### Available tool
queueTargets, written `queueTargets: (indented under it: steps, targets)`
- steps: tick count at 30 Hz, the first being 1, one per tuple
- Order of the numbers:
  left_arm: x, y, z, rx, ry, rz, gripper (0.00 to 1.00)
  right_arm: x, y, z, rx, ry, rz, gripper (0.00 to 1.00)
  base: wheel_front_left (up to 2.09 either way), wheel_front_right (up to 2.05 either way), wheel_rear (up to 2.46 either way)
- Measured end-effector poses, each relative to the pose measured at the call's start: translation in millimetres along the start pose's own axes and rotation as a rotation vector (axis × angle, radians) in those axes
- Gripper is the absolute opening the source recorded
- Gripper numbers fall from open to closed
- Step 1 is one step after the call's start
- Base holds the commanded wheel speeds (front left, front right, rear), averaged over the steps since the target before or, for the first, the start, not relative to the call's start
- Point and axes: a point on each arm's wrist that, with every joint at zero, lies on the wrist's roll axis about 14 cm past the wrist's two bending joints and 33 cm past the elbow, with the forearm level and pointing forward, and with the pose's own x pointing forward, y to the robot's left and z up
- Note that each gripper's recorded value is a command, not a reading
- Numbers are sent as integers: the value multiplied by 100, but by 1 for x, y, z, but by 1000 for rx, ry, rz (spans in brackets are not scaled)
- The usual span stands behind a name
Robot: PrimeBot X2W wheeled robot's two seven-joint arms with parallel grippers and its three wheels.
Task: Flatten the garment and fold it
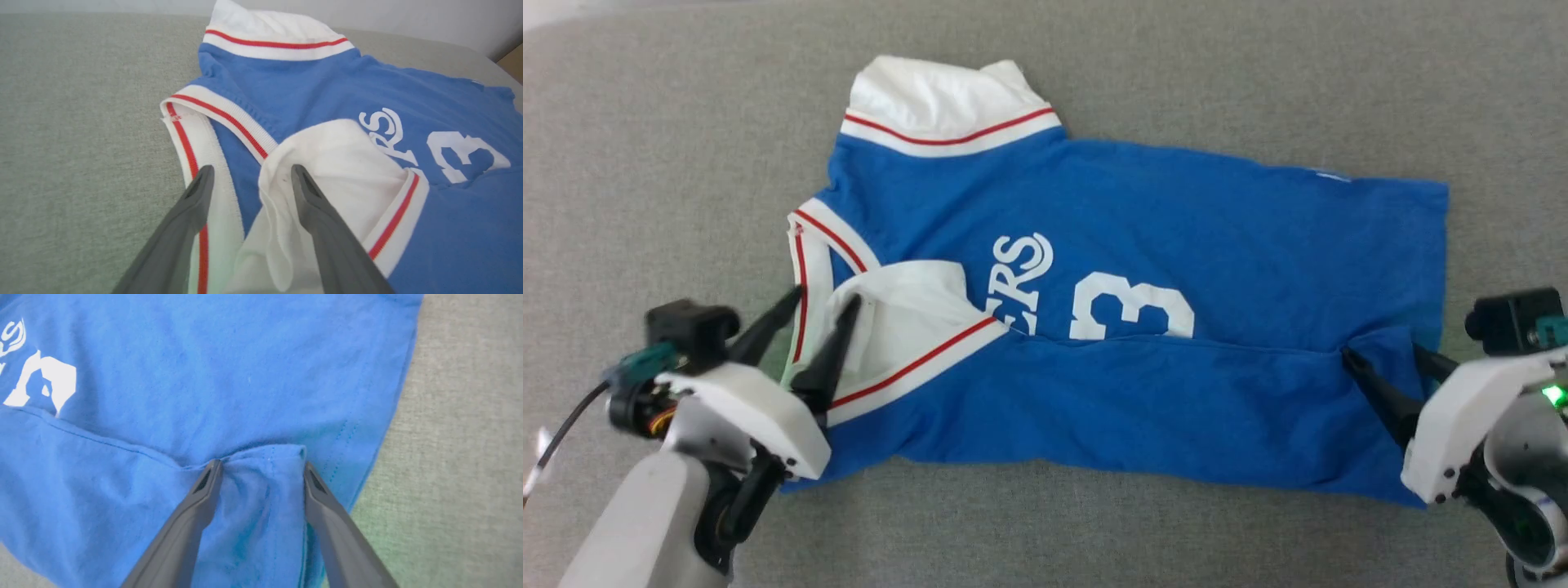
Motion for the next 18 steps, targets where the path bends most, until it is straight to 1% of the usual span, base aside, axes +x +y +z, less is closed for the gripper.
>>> queueTargets:
  steps: [3, 7, 9, 11, 15, 18]
  targets:
    - [-13, 5, 23, -16, -126, 52, 100, -14, -2, 11, 14, -94, -18, 100, 0, 0, 0]
    - [-40, 11, 52, -13, -316, 146, 100, -40, -9, 40, 3, -293, -76, 100, 0, 0, 0]
    - [-55, 11, 61, -5, -395, 182, 100, -52, -11, 46, -6, -372, -108, 100, 0, 0, 0]
    - [-72, 9, 69, -18, -469, 220, 100, -66, -13, 54, -13, -471, -151, 100, 0, 0, 0]
    - [-104, 3, 80, -24, -563, 280, 100, -92, -10, 63, -12, -652, -214, 100, 0, 0, 0]
    - [-121, -3, 70, -23, -563, 308, 100, -105, -7, 62, -50, -738, -249, 100, 0, 0, 0]
